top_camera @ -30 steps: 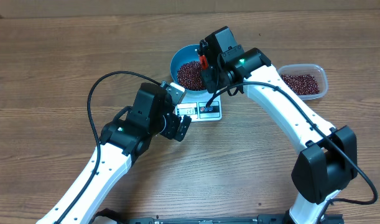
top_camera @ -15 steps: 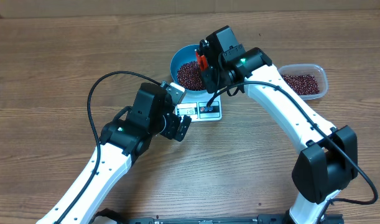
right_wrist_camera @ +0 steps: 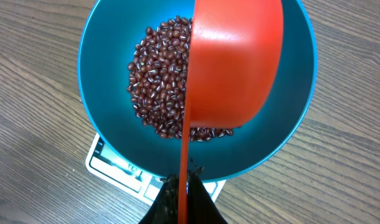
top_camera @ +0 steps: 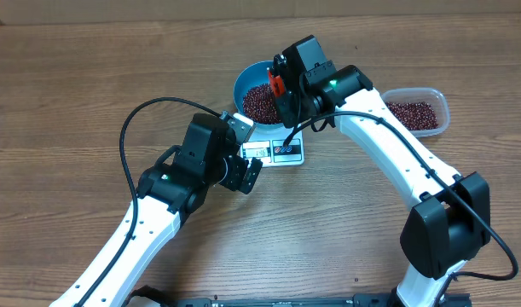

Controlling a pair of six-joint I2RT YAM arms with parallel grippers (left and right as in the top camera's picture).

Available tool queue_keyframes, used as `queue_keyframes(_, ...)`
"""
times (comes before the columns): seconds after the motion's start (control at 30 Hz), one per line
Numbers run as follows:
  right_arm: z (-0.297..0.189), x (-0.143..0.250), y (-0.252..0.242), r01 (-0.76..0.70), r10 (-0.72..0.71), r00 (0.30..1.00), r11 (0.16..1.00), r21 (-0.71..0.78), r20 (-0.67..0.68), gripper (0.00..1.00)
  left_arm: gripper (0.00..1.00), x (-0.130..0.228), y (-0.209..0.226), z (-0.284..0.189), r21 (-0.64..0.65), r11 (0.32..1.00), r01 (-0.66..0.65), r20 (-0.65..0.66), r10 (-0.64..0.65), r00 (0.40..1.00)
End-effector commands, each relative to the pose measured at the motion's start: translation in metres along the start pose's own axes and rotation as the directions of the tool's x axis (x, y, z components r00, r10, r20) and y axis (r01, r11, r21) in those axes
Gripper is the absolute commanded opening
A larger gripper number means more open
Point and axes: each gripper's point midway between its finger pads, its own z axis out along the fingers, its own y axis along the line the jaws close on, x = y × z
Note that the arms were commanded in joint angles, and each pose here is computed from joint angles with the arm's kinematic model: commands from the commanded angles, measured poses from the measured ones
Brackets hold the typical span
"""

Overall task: Scoop item into bowl and weigh 150g on scale
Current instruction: 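Tilt the scoop slightly over the bowl to trickle beans in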

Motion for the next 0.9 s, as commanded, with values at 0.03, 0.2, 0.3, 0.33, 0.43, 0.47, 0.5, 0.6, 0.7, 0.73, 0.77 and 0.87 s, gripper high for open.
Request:
queue_keyframes(0.03, -0.0172, -0.0148, -0.0012, 0.006, -0.006, 0.998, 1.0, 0.001, 0.058, 0.04, 1.0, 0.0023, 0.0027, 0.0019, -0.009, 1.0, 0.0, -0.008, 0.0, 1.0)
queue_keyframes(0.2, -0.0172, -0.0148, -0.0012, 0.044, -0.045, 0.997, 0.999, 0.003, 0.058, 0.04, 1.0, 0.0023, 0.0027, 0.0019, -0.009, 1.0, 0.0, -0.008, 0.0, 1.0)
queue_keyframes(0.3, -0.0172, -0.0148, -0.0013, 0.052, -0.052, 0.997, 0.999, 0.004, 0.058, 0.04, 1.0, 0.0023, 0.0027, 0.0019, -0.009, 1.0, 0.0, -0.008, 0.0, 1.0)
queue_keyframes(0.33, -0.0172, -0.0148, -0.0013, 0.052, -0.052, 0.997, 0.999, 0.004, 0.058, 0.04, 1.0, 0.0023, 0.0027, 0.0019, -0.009, 1.0, 0.0, -0.008, 0.0, 1.0)
queue_keyframes(0.43, -0.0172, -0.0148, -0.0014, 0.055, -0.055, 0.997, 0.998, 0.005, 0.058, 0.04, 1.0, 0.0023, 0.0027, 0.0019, -0.009, 1.0, 0.0, -0.008, 0.0, 1.0)
queue_keyframes(0.47, -0.0172, -0.0148, -0.0015, 0.055, -0.055, 0.997, 0.998, 0.006, 0.058, 0.04, 1.0, 0.0023, 0.0027, 0.0019, -0.009, 1.0, 0.0, -0.008, 0.0, 1.0)
queue_keyframes(0.5, -0.0172, -0.0148, -0.0019, 0.055, -0.056, 0.997, 0.998, 0.008, 0.057, 0.04, 1.0, 0.0023, 0.0027, 0.0019, -0.009, 1.0, 0.0, -0.008, 0.0, 1.0)
queue_keyframes(0.6, -0.0172, -0.0148, -0.0032, 0.058, -0.059, 0.997, 0.998, 0.016, 0.057, 0.04, 1.0, 0.0023, 0.0027, 0.0019, -0.009, 1.0, 0.0, -0.008, 0.0, 1.0)
queue_keyframes(0.7, -0.0172, -0.0148, -0.0031, 0.077, -0.078, 0.995, 0.997, 0.017, 0.056, 0.04, 1.0, 0.0023, 0.0027, 0.0019, -0.009, 1.0, 0.0, -0.008, 0.0, 1.0)
queue_keyframes(0.73, -0.0172, -0.0148, -0.0033, 0.077, -0.078, 0.995, 0.997, 0.017, 0.056, 0.04, 0.99, 0.0023, 0.0027, 0.0019, -0.009, 1.0, 0.0, -0.008, 0.0, 1.0)
queue_keyframes(0.77, -0.0172, -0.0148, -0.0032, 0.079, -0.08, 0.995, 0.997, 0.017, 0.057, 0.04, 1.0, 0.0023, 0.0027, 0.0019, -0.009, 1.0, 0.0, -0.008, 0.0, 1.0)
queue_keyframes(0.87, -0.0173, -0.0149, -0.0064, 0.083, -0.085, 0.995, 0.996, 0.036, 0.055, 0.04, 1.0, 0.0023, 0.0027, 0.0019, -0.009, 1.0, 0.0, -0.008, 0.0, 1.0)
